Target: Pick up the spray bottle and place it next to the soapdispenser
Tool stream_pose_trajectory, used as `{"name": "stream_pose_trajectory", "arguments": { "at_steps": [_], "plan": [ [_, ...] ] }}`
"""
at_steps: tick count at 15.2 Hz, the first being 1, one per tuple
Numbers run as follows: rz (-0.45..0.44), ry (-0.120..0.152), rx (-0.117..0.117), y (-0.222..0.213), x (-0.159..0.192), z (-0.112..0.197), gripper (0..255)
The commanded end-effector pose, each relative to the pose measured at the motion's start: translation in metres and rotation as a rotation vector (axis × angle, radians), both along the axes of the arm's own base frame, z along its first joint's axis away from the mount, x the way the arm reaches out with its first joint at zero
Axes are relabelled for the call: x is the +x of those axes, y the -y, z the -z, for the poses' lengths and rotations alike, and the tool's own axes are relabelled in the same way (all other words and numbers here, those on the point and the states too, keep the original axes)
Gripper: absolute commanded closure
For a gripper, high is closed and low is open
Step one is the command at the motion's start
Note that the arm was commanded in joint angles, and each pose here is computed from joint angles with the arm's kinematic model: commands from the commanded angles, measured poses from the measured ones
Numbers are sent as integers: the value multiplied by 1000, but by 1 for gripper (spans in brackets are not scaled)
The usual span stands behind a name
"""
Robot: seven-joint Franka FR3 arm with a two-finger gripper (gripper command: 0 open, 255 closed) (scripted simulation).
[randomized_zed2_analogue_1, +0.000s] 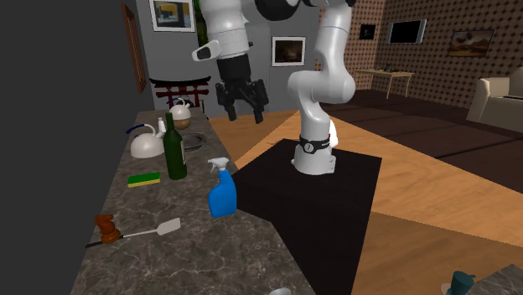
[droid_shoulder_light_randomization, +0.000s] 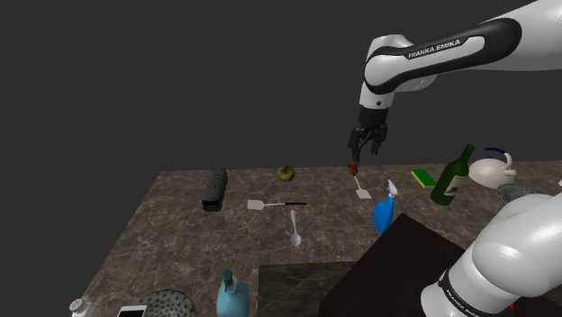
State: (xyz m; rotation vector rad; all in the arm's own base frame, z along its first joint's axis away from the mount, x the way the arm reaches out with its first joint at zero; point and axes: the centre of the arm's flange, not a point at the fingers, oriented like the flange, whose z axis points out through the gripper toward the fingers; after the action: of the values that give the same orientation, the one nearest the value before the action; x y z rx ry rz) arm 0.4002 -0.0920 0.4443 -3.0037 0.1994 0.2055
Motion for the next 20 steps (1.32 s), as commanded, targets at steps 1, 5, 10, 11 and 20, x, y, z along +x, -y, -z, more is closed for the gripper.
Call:
{"name": "stream_pose_trajectory", "arguments": {
  "at_steps": [1,5,10,11,20],
  "plan": [
    [40,-27,1,19,7,23,0],
    [119,-81,5,52,17,68,0],
    [217,-148,10,93,23,124,0],
    [237,-162,11,102,23,136,0],
    [414,-283,19,176,11,237,0]
  ]
}}
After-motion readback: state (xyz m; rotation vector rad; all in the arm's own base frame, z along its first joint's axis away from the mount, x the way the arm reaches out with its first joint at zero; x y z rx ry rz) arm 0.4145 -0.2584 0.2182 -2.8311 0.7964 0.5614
